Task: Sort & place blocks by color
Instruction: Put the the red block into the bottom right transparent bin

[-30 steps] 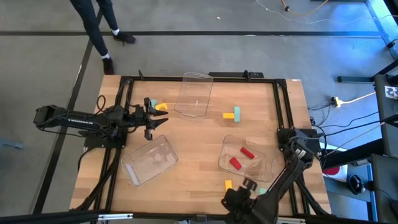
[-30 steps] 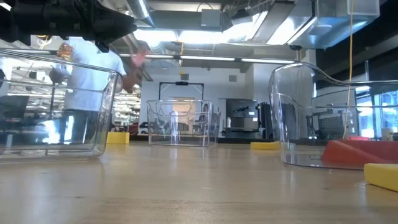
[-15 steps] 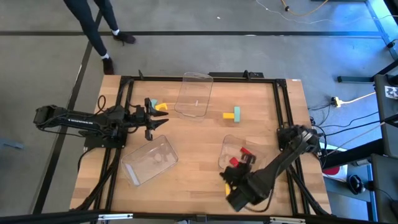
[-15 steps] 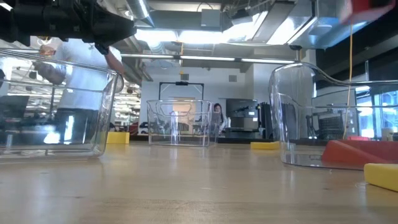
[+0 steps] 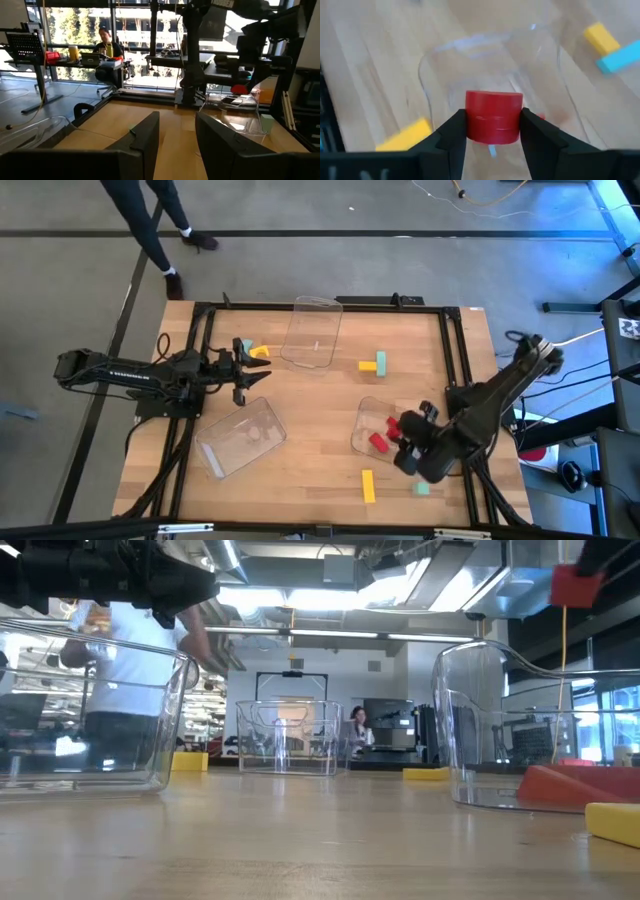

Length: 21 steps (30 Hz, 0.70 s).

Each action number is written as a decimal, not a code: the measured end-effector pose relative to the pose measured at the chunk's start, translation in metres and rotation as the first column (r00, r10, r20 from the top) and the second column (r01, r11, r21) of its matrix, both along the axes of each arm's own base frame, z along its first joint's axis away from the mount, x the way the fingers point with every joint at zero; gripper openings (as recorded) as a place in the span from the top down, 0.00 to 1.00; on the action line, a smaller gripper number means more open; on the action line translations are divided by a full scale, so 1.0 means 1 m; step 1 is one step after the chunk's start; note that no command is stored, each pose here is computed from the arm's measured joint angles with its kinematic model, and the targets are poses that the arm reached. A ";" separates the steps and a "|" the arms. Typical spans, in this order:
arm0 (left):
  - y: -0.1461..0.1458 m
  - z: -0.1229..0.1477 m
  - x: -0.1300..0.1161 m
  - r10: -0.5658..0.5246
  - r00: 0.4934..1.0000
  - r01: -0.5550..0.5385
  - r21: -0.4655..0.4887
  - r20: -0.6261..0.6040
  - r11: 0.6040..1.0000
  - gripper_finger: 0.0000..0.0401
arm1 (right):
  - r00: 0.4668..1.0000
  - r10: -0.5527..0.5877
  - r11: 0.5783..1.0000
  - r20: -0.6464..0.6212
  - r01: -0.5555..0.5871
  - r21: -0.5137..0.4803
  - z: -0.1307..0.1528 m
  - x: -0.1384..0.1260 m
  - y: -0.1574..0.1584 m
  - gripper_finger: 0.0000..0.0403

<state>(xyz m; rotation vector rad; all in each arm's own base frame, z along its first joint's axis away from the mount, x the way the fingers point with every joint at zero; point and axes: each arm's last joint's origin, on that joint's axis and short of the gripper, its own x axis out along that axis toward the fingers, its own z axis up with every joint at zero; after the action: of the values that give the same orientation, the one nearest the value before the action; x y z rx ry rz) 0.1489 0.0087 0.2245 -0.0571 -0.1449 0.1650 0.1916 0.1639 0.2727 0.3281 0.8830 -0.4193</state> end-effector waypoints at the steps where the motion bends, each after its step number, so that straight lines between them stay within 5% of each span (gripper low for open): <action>1: 0.000 0.000 0.000 0.000 1.000 0.000 0.000 0.000 1.000 0.70 | 0.999 0.008 1.000 0.040 -0.008 -0.001 -0.005 -0.003 -0.004 0.62; 11: 0.000 0.000 0.000 0.003 1.000 -0.003 0.000 0.000 1.000 0.70 | 0.925 0.084 0.991 0.371 -0.116 0.065 -0.058 -0.005 -0.023 0.62; 21: 0.000 0.000 0.000 0.003 1.000 -0.003 0.000 0.001 1.000 0.70 | 0.930 0.043 0.992 0.364 -0.085 0.099 -0.078 0.000 -0.041 0.60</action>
<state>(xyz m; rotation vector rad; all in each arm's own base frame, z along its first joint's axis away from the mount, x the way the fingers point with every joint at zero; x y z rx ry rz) 0.1489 0.0088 0.2246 -0.0572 -0.1459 0.1682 0.1919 0.1225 0.1945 0.4631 0.5544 -0.2368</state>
